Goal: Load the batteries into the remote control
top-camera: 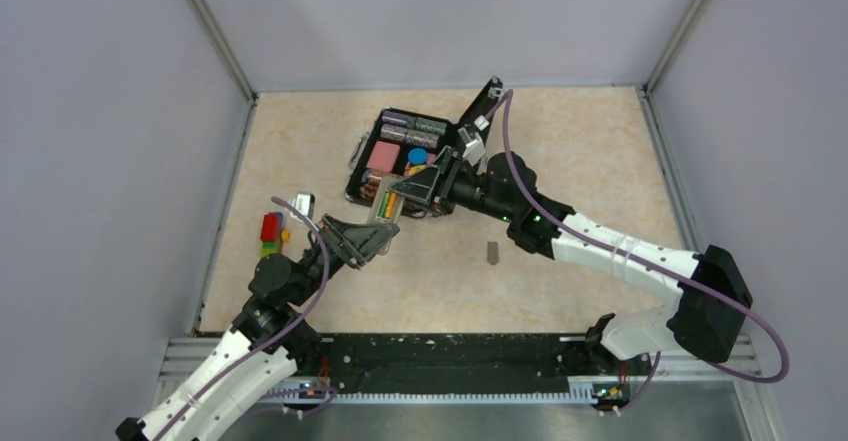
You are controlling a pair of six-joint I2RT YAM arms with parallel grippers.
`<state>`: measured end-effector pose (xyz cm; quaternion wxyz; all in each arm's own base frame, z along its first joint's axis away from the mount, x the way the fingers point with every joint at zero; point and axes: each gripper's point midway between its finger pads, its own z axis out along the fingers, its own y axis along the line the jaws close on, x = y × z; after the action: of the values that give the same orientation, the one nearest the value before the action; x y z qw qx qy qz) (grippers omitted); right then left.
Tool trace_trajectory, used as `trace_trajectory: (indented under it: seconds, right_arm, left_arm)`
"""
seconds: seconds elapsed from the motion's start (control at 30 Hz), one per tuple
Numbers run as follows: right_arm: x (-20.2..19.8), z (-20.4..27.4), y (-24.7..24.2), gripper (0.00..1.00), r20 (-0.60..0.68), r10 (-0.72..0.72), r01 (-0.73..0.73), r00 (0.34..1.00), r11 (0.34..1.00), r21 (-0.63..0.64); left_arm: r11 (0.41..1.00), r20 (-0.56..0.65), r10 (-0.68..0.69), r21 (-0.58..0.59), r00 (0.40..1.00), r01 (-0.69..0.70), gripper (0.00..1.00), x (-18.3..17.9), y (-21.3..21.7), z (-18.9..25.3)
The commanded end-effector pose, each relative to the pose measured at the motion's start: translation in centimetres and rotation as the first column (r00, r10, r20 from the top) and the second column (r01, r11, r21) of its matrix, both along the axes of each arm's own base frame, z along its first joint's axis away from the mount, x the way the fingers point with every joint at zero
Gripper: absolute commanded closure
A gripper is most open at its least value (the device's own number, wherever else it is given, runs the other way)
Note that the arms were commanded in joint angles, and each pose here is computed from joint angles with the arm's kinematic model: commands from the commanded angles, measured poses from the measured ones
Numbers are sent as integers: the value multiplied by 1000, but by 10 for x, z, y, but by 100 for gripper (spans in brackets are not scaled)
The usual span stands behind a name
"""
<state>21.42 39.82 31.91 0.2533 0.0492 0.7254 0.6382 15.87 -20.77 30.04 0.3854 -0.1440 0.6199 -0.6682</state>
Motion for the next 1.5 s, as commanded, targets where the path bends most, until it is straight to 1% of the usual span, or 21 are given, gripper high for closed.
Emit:
trace_trajectory:
  seconds: [0.0, 0.13, 0.33, 0.47, 0.63, 0.7, 0.83, 1.07, 1.2, 1.37, 1.47]
  right_arm:
    - [-9, -19, 3, 59, 38, 33, -31, 999, 997, -66]
    - [-13, -20, 6, 60, 88, 46, -38, 995, 995, -88]
    - [-16, -25, 9, 63, 155, 48, -27, 987, 991, -135]
    - [-18, -30, 8, 68, 201, 42, -13, 979, 989, -145]
    - [-18, -37, 8, 73, 249, 36, 15, 968, 980, -200]
    - [-17, -40, 7, 73, 278, 30, 37, 960, 971, -235]
    - [-13, -38, 0, 73, 317, 5, 82, 948, 962, -262]
    - [-14, -15, -4, 69, 349, -14, 95, 937, 972, -217]
    - [-17, -11, -4, 66, 424, 29, 77, 905, 970, -231]
    - [-25, -16, -2, 65, 525, 128, 32, 842, 958, -286]
    - [-26, -20, -4, 66, 562, 161, 31, 811, 948, -316]
  left_arm:
    - [987, 143, 33, -161, 989, -10, 100, -10, 14, 56]
    - [977, 142, 30, -215, 989, 1, 100, -11, 15, 62]
    - [968, 161, 27, -252, 987, 14, 100, -14, 18, 76]
    - [958, 174, 34, -287, 984, 17, 100, -16, 22, 86]
    - [957, 185, 29, -288, 982, 26, 100, -18, 22, 92]
    - [956, 188, 30, -293, 982, 27, 100, -19, 23, 94]
    - [955, 188, 36, -297, 982, 21, 100, -19, 24, 97]
    - [960, 172, 47, -281, 984, 3, 100, -18, 25, 90]
    - [955, 151, 59, -296, 987, -12, 100, -16, 29, 89]
    - [949, 122, 58, -315, 991, -17, 100, -16, 31, 92]
    - [948, 101, 60, -317, 993, -25, 100, -14, 31, 93]
